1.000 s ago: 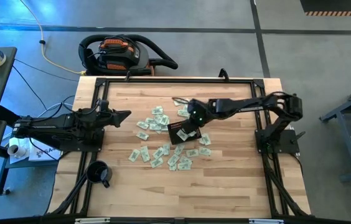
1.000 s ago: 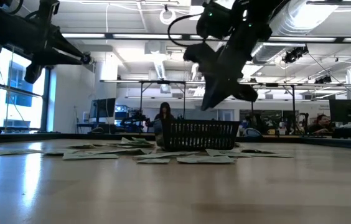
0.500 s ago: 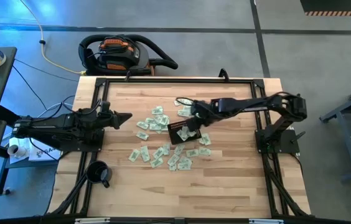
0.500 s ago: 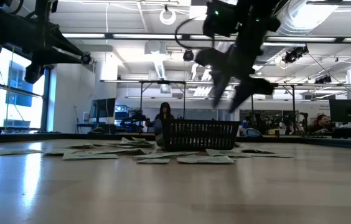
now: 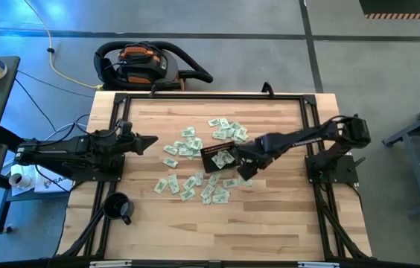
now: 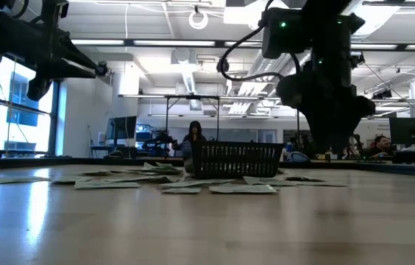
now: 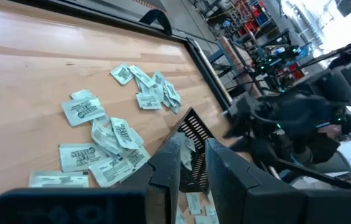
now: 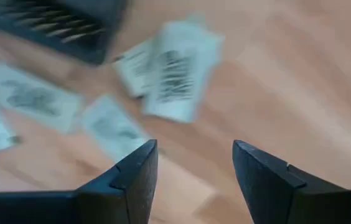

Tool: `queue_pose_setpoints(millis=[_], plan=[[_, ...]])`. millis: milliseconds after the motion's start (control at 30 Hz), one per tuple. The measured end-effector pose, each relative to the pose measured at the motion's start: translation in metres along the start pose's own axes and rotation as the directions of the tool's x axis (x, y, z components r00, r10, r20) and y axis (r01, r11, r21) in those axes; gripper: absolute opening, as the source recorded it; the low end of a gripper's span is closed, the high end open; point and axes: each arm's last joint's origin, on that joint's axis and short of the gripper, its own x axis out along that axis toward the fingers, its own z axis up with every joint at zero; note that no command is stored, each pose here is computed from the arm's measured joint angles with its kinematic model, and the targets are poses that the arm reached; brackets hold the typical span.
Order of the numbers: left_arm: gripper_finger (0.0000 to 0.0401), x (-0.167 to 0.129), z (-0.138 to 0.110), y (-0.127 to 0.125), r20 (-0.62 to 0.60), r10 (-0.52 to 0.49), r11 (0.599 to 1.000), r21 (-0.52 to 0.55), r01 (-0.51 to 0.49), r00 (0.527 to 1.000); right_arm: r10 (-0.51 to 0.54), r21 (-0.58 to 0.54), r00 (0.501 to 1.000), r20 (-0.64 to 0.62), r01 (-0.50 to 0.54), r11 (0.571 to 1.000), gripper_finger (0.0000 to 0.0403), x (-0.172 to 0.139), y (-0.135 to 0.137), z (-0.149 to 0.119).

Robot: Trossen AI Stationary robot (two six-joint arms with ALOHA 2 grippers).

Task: Pick and place Stevia / Truvia into bins
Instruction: Put the green stevia packet into the black bin

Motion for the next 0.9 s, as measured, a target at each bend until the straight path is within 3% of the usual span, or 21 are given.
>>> queue_pose_setpoints(millis=[200, 433, 633, 767, 900], plan=[[0.0111, 0.000, 0.000, 0.000, -0.002, 0.005, 1.000, 0.002, -0.005, 1.000, 0.097, 0.098, 0.992, 0.085, -0.105, 0.990, 0.0208, 0.023, 0.002, -0.009], [0.0111, 0.000, 0.000, 0.001, -0.001, 0.006, 1.000, 0.002, -0.006, 1.000, 0.084, 0.141, 0.989, 0.121, -0.101, 0.985, 0.0212, 0.037, -0.010, -0.011], [0.0111, 0.000, 0.000, 0.001, -0.001, 0.006, 1.000, 0.002, -0.006, 1.000, -0.013, 0.166, 0.977, 0.215, -0.023, 0.986, 0.0206, 0.039, -0.015, -0.010], [0.0111, 0.000, 0.000, 0.001, -0.001, 0.006, 1.000, 0.002, -0.006, 1.000, -0.090, 0.172, 0.967, 0.239, 0.050, 0.984, 0.0176, 0.039, -0.021, -0.011], [0.0111, 0.000, 0.000, 0.001, 0.003, 0.009, 1.000, 0.002, -0.009, 1.000, -0.118, 0.109, 0.969, 0.218, 0.096, 0.989, 0.0142, 0.039, -0.024, -0.013]])
